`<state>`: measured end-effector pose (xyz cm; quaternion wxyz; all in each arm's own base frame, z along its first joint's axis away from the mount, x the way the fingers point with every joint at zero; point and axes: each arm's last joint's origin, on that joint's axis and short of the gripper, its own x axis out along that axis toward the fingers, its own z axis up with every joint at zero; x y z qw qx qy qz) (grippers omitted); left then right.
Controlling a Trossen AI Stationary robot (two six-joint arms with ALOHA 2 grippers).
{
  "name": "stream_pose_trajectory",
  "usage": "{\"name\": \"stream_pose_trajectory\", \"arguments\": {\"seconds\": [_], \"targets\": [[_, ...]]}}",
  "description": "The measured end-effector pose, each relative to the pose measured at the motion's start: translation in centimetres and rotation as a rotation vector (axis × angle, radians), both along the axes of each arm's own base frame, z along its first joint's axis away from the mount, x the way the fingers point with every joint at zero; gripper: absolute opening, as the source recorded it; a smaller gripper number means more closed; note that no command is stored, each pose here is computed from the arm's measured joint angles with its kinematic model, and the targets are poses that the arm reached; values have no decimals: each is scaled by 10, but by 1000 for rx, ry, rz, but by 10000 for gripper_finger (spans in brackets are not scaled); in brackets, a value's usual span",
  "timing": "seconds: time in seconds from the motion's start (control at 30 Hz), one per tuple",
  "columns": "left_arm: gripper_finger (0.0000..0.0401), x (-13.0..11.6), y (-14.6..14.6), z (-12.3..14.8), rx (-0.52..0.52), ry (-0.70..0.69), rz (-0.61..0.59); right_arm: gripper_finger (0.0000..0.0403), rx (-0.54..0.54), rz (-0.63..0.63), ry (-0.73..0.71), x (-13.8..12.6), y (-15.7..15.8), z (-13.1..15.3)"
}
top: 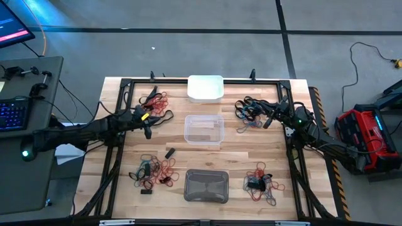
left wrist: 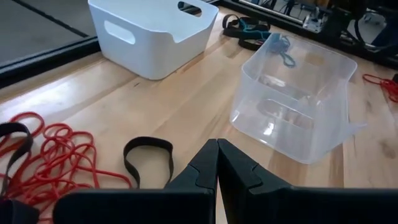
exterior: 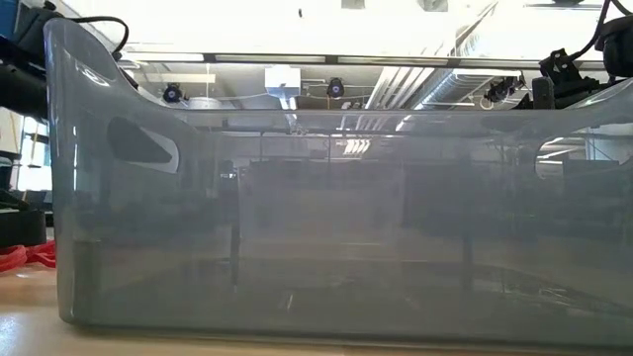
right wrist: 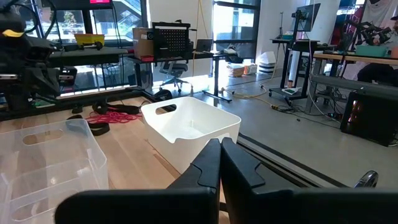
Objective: Sort rubber bands into baskets
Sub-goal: Put the black rubber band into the white bin
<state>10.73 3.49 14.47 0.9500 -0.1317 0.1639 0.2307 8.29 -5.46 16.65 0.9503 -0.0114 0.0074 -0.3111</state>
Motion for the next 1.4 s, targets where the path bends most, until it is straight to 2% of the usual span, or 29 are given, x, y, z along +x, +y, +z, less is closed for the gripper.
{"name": "stream_pose_trajectory", "arguments": {"seconds": [0.17, 0.4, 0.7, 0.8, 0.87, 1.07, 1.13, 1.23, 1.4], "targets": [[0, 0, 0, 1, 49, 26, -22, 0, 0, 0, 0, 0, 0, 0], [0, 3, 3, 11, 89, -70, 55, 0, 0, 0, 0, 0, 0, 0], [0, 2, 1, 4, 115, 25, -4, 0, 0, 0, 0, 0, 0, 0], [0, 4, 2, 12, 105, -33, 5, 0, 0, 0, 0, 0, 0, 0], [0, 5, 1, 22, 82, -52, -39, 0, 0, 0, 0, 0, 0, 0], [0, 9, 2, 35, 83, 16, -62, 0, 0, 0, 0, 0, 0, 0], [0, 12, 3, 40, 50, 35, -64, 0, 0, 0, 0, 0, 0, 0], [0, 15, 4, 38, 6, 122, -77, 0, 0, 0, 0, 0, 0, 0], [8, 28, 8, 41, -7, 205, -53, 0, 0, 0, 0, 0, 0, 0]]}}
